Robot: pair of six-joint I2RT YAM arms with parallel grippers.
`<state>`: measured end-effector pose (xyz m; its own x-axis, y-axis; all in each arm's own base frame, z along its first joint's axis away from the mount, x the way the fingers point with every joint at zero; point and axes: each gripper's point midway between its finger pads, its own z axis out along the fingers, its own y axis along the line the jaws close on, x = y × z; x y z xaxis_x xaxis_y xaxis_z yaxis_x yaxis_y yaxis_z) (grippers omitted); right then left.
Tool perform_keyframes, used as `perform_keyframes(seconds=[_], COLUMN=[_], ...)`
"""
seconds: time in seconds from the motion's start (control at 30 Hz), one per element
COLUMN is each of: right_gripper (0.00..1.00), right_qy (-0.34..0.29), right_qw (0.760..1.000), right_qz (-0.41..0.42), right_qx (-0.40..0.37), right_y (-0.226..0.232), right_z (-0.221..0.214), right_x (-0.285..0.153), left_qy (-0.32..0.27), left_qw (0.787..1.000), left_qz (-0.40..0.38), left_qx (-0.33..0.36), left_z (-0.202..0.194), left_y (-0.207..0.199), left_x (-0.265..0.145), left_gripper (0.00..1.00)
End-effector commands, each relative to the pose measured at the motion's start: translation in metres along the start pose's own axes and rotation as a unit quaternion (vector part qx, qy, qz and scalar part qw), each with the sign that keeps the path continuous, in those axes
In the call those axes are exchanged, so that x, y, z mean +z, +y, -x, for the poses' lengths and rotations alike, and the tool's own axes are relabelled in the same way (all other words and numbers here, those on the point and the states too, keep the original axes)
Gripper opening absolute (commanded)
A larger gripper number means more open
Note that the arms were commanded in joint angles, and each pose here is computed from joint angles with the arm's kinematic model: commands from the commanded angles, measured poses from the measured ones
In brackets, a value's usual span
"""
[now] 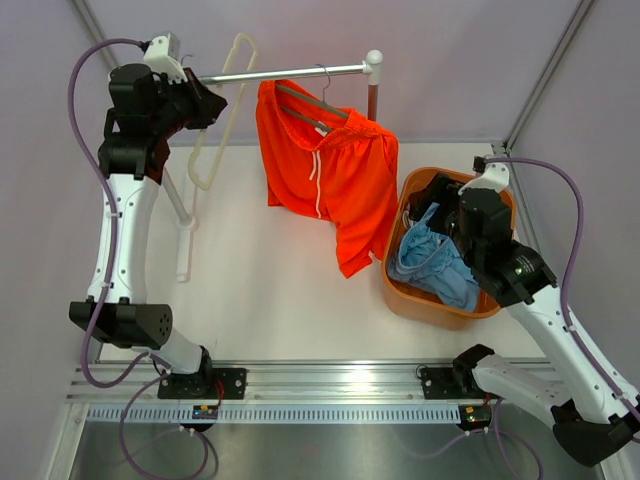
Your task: Remove the shorts from the hanger
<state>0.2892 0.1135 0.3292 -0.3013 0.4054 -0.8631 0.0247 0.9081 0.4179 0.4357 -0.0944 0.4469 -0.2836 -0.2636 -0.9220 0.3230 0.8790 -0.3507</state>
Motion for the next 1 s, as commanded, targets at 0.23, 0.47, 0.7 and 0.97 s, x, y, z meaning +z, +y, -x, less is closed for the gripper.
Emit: perform_keyframes(seconds=[0.23,0.47,0.7,0.97], right_gripper=[0.84,0.84,0.84,0.84], right_qy=[-0.013,-0.009,-0.004,0.002], right_qw=[1.000,1.000,1.000,1.000], right_qz=[0.017,0.022,0.024,0.026], right_qx=[0.007,0.007,0.006,0.009], right_y=[0.010,0.011,0.012,0.013], right_z=[0.007,0.005,0.002,-0.001], right_x=[0.006,0.006,0.007,0.008], left_qy=[-0.003,0.022,0.029,0.026], left_qw=[0.999,0.997,0.996,0.995], left_qz=[0.046,0.066,0.081,0.098], left_qx=[-0.029,-0.033,-0.039,-0.027], left_z=[0.006,-0.013,-0.024,-0.031], left_y=[0.014,0.028,0.035,0.032], left_x=[0.004,0.012,0.012,-0.001], left_gripper=[0.00,0.00,0.04,0.29])
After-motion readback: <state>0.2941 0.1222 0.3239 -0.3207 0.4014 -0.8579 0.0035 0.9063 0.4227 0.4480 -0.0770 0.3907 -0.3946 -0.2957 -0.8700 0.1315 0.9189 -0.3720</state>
